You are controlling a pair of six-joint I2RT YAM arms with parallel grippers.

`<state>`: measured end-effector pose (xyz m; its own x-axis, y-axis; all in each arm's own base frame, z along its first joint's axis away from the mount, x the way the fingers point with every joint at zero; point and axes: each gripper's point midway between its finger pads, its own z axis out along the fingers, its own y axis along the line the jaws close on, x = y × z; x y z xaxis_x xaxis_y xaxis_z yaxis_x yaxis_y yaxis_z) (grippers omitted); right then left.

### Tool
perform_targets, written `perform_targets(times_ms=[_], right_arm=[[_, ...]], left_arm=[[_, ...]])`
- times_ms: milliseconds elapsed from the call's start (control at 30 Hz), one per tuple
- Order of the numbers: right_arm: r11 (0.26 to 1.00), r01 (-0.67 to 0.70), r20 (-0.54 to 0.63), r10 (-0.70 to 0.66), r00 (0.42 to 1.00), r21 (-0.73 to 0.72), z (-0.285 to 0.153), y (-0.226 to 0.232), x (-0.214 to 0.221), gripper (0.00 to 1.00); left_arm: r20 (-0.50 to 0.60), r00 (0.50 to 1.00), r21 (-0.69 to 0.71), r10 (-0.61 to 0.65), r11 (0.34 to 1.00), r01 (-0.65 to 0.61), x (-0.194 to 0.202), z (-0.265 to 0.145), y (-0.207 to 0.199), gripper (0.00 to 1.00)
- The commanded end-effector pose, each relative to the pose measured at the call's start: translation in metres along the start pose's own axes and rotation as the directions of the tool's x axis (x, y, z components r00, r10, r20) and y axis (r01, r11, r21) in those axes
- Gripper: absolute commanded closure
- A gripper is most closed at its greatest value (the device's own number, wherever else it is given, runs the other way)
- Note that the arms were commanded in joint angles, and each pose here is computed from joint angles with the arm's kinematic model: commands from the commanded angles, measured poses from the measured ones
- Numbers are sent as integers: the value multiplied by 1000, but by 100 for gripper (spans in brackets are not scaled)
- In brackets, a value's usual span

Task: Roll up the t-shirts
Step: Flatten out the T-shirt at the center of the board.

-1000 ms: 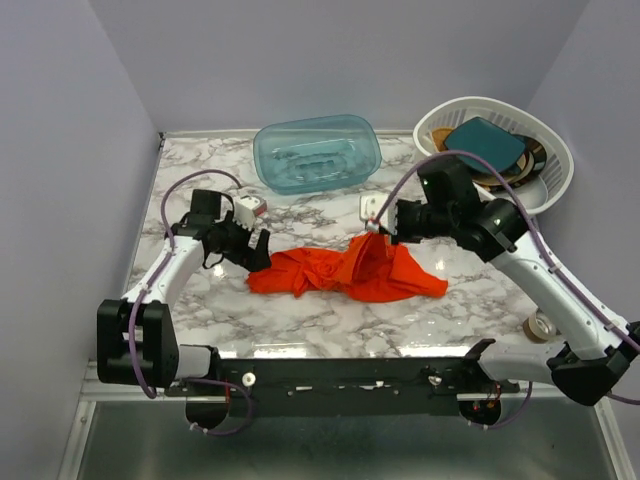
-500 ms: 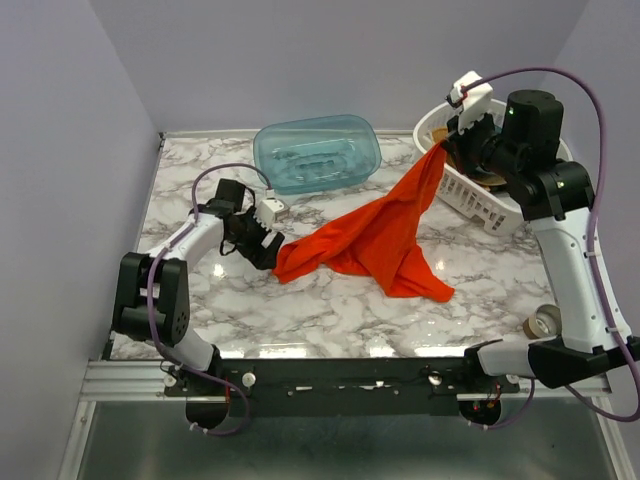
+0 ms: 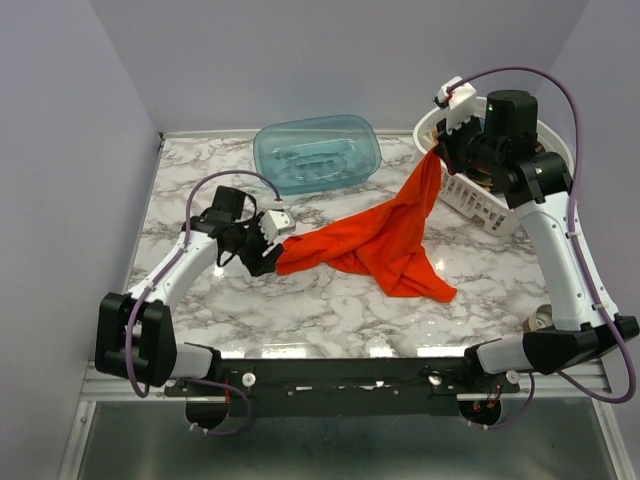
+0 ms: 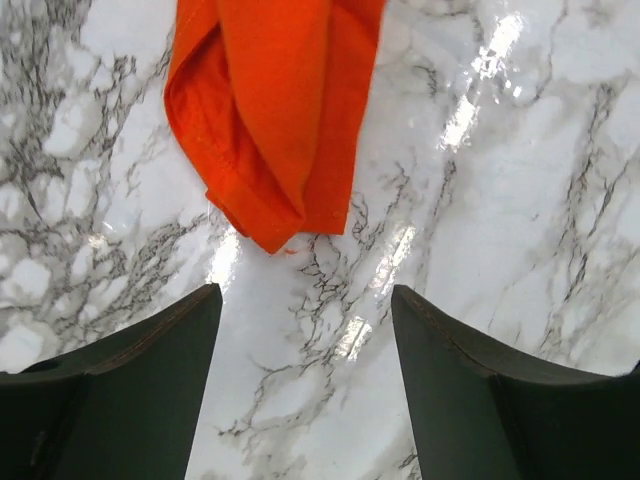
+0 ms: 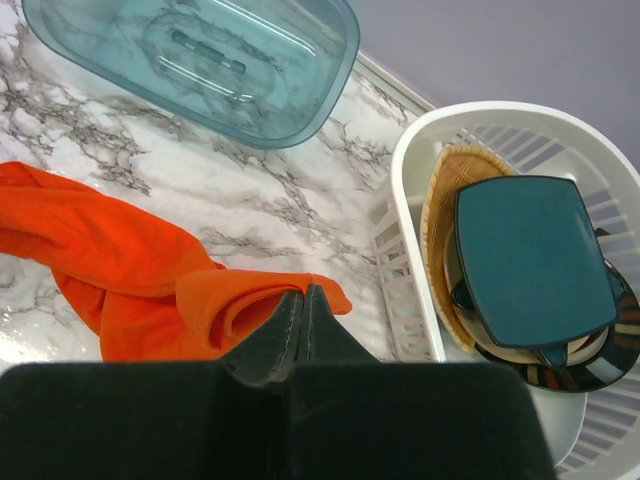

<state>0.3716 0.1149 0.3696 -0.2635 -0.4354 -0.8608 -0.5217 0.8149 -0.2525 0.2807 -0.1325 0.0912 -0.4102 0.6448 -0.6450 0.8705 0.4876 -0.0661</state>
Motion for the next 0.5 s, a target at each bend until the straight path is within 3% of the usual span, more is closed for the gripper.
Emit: perform_targets(times_ms=[0,67,267,467], right_arm=[[1000,-20,20,20,1000,-4,6,-1,-5,99],[1000,-21,17,21,1000,-6,7,-1,-5,99],[1000,-23,5,23,1000,-11,11,-1,-1,99],[1000,-25,-4,25,1000,-13,13,1,3,99]], left_arm=[[-21,967,95,254,963,-251,16,-9,-28,31],[-45,950,129,308,945,-300,24,-7,-33,40],[-46,946,195,321,932,-306,21,10,-42,52],[-41,944,200,326,929,-312,16,27,-46,51]])
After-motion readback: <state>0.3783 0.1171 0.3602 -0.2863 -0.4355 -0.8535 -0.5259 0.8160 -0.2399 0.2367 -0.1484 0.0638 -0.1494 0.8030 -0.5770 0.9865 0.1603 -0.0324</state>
